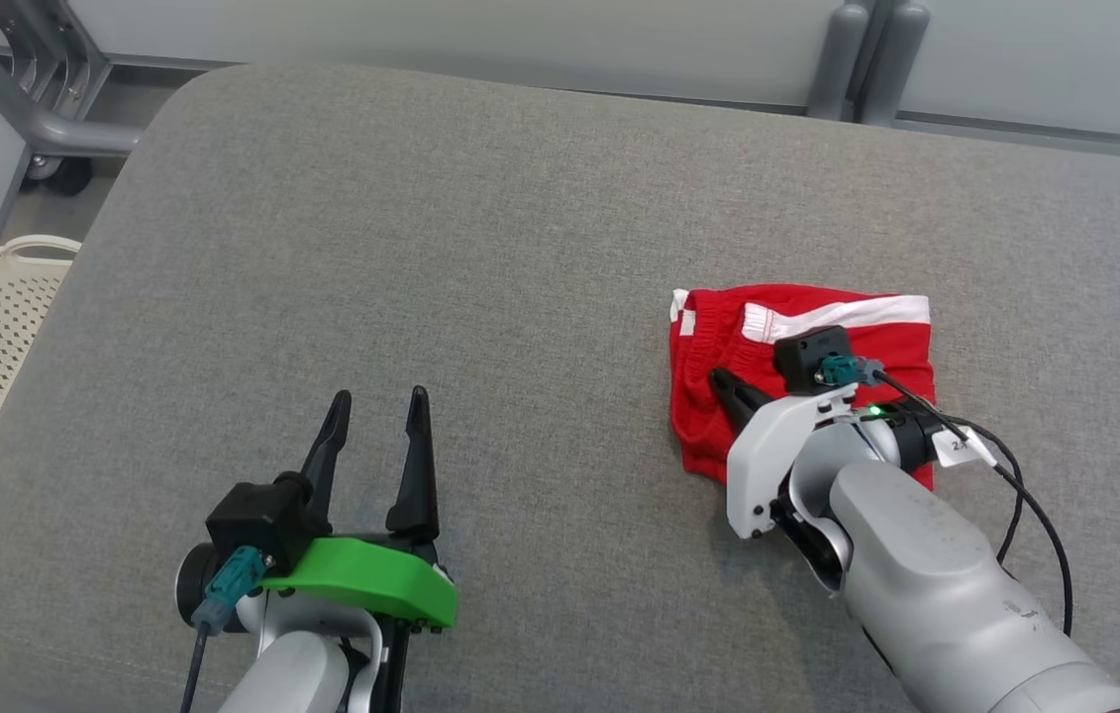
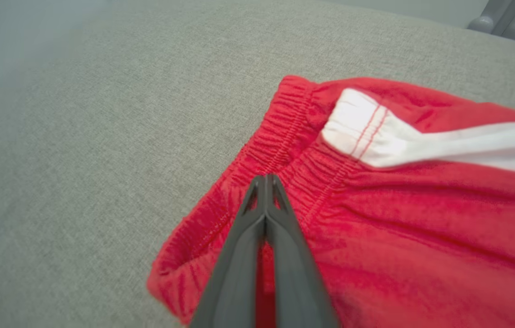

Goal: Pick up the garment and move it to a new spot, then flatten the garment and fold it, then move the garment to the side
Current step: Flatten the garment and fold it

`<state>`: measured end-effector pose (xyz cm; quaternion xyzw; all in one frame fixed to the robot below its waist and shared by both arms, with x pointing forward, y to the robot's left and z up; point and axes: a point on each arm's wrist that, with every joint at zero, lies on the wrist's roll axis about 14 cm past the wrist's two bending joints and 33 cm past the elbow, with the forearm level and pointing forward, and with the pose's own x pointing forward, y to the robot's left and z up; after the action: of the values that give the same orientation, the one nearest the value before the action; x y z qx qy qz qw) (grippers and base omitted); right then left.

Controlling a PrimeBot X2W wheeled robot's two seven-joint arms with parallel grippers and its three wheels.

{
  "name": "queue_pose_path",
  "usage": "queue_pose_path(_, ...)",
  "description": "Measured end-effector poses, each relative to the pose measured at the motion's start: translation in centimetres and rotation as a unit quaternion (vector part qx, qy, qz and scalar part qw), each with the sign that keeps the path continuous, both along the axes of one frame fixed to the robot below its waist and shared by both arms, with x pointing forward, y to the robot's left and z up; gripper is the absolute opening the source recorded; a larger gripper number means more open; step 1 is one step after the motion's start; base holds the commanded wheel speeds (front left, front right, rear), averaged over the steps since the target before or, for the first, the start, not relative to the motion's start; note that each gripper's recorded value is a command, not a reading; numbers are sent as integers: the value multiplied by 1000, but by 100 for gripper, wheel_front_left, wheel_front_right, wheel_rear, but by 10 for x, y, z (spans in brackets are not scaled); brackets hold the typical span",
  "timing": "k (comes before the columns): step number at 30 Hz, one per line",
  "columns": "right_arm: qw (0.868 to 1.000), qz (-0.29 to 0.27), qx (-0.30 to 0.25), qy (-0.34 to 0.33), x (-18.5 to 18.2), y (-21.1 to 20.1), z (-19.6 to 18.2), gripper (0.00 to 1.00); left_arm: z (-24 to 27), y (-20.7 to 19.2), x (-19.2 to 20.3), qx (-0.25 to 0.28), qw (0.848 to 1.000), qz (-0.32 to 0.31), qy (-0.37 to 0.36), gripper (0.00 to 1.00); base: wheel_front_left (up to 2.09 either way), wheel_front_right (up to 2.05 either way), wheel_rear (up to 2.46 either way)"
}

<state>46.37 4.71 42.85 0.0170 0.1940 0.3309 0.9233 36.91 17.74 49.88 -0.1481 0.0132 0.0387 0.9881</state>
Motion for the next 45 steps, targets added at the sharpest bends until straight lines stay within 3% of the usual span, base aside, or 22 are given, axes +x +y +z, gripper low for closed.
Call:
queue_pose_path(9, 1000, 2, -2, -5, -7, -4, -1, 0, 1, -3, 1, 3, 1000, -8, -2, 100, 0, 0, 0)
queue_pose_path(23, 992, -52, 66, -99, 13, -28, 66, 0, 13, -25, 4, 5, 999, -45, -18, 100, 0, 0, 0)
queue_pose_path(24, 991, -60, 65, -103, 15, -33, 69, 13, 14, -27, 3, 5, 999, -47, -19, 100, 0, 0, 0)
queue_pose_path(26, 989, -75, 61, -112, 18, -45, 73, 60, 16, -31, 3, 4, 998, -53, -22, 100, 0, 0, 0)
queue_pose_path(27, 988, -84, 60, -115, 20, -51, 75, 99, 17, -32, 3, 5, 998, -55, -23, 100, 0, 0, 0)
queue_pose_path(37, 975, -179, 36, -126, 22, -130, 71, 100, 28, -51, 4, 0, 996, -80, -40, 100, 0, 0, 0)
queue_pose_path(45, 974, -209, 19, -89, 15, -158, 51, 100, 27, -57, 6, -2, 995, -89, -37, 100, 0, 0, 0)
